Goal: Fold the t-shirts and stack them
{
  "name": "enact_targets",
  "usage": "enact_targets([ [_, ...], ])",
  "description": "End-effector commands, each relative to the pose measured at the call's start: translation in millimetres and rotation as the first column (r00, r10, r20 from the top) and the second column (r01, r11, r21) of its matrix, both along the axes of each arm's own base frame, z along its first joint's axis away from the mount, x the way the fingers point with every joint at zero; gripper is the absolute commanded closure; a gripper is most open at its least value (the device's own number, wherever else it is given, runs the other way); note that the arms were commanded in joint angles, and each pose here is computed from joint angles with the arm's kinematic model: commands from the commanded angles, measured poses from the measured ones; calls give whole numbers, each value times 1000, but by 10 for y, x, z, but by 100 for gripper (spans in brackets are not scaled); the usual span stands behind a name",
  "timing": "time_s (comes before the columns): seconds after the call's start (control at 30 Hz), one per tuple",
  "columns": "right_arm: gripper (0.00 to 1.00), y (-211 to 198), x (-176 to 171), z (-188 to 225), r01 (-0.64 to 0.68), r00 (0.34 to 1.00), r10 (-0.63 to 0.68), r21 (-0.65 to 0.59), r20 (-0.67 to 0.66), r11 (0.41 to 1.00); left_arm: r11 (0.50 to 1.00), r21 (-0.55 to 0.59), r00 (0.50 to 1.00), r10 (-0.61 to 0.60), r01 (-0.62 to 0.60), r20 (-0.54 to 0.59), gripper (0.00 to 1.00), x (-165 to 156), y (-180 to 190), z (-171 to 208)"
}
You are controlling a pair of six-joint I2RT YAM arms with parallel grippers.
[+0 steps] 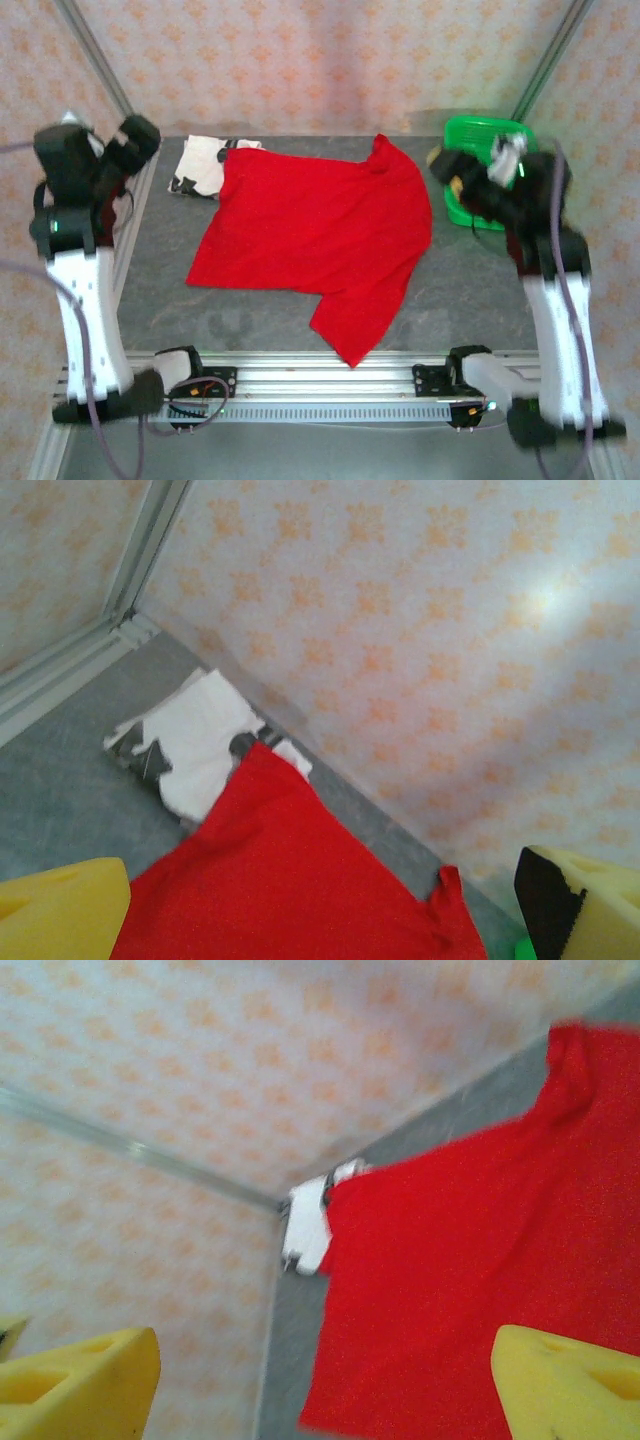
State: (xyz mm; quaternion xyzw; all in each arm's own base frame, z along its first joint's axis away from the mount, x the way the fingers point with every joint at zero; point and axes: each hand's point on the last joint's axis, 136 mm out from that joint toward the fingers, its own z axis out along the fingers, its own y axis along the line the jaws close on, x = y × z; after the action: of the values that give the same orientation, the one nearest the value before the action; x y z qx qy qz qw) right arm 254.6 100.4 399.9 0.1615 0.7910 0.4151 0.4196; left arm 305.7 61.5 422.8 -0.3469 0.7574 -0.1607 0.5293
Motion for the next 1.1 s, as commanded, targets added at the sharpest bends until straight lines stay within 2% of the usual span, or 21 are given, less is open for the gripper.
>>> enact_targets([
  [0.0, 14, 180, -325, -988, -38, 950, 72, 115, -305, 993, 989, -142, 935, -77, 29, -345, 0, -94, -140, -1261],
  [0.07, 14, 198, -633, -1402, -51, 917, 91, 113, -389, 992, 989, -146, 896, -77, 14, -437, 0, -310, -164, -1615],
  [0.17, 15, 189, -871, -1934, -45, 872, 89, 103, -481, 994, 989, -147, 837, -73, -9, -542, 0, -527, -175, -2061],
  [0.33, 16, 289, -985, -2315, -51, 831, 126, 151, -543, 987, 986, -162, 733, -88, -30, -674, 3, -716, -186, -2640],
  [0.6, 23, 406, -1277, -2897, -104, 728, 155, 117, -668, 988, 978, -197, 644, -106, -71, -758, 12, -696, -164, -3261],
  [0.87, 27, 690, -1497, -3307, -210, 659, 200, 78, -725, 975, 964, -235, 635, -106, -121, -765, 27, -523, -61, -3543],
  [1.07, 34, 938, -1570, -3468, -221, 658, 225, 102, -718, 970, 948, -297, 696, -140, -110, -704, 30, -268, -77, -3654],
])
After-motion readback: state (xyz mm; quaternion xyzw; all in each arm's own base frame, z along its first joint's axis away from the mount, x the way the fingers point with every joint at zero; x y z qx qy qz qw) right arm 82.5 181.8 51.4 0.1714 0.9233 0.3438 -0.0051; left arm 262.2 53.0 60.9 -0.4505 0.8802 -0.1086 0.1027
